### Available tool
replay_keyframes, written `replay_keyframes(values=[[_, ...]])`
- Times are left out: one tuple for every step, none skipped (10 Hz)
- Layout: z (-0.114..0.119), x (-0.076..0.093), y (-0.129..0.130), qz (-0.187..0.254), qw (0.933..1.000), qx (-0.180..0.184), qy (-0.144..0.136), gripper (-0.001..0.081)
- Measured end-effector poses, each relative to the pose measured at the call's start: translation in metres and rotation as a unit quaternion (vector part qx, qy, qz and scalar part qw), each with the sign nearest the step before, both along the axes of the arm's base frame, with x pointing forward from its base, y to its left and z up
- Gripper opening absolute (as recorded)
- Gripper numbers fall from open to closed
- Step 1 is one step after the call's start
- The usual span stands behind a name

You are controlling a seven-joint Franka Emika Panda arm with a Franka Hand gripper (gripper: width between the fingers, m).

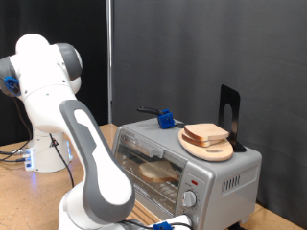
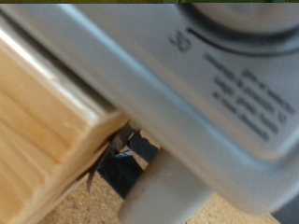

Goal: Make a piece of toast with the oven

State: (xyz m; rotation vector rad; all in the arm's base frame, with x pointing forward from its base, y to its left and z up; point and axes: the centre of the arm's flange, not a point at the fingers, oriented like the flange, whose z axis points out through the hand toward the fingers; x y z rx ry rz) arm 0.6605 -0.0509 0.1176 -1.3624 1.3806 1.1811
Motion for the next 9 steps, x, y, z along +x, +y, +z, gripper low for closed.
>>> replay_keyframes(values=[[0.0,-0.002,-0.004,0.003,0.9999,0.006,-0.009,0.0669],[0.001,-0.004,-0.01,0.004,0.9997,0.012,-0.02,0.0669],[0.002,-0.006,-0.019,0.003,0.9992,0.017,-0.035,0.0682],[0.004,-0.008,-0.032,0.0,0.9985,0.025,-0.048,0.0682],[0.01,-0.009,-0.048,-0.006,0.9976,0.033,-0.06,0.0682],[0.017,-0.008,-0.066,-0.012,0.9967,0.041,-0.069,0.0682],[0.025,-0.007,-0.084,-0.016,0.9956,0.051,-0.078,0.0682],[0.032,-0.006,-0.101,-0.019,0.9936,0.062,-0.092,0.0682],[0.039,-0.003,-0.118,-0.026,0.9904,0.076,-0.112,0.0682]])
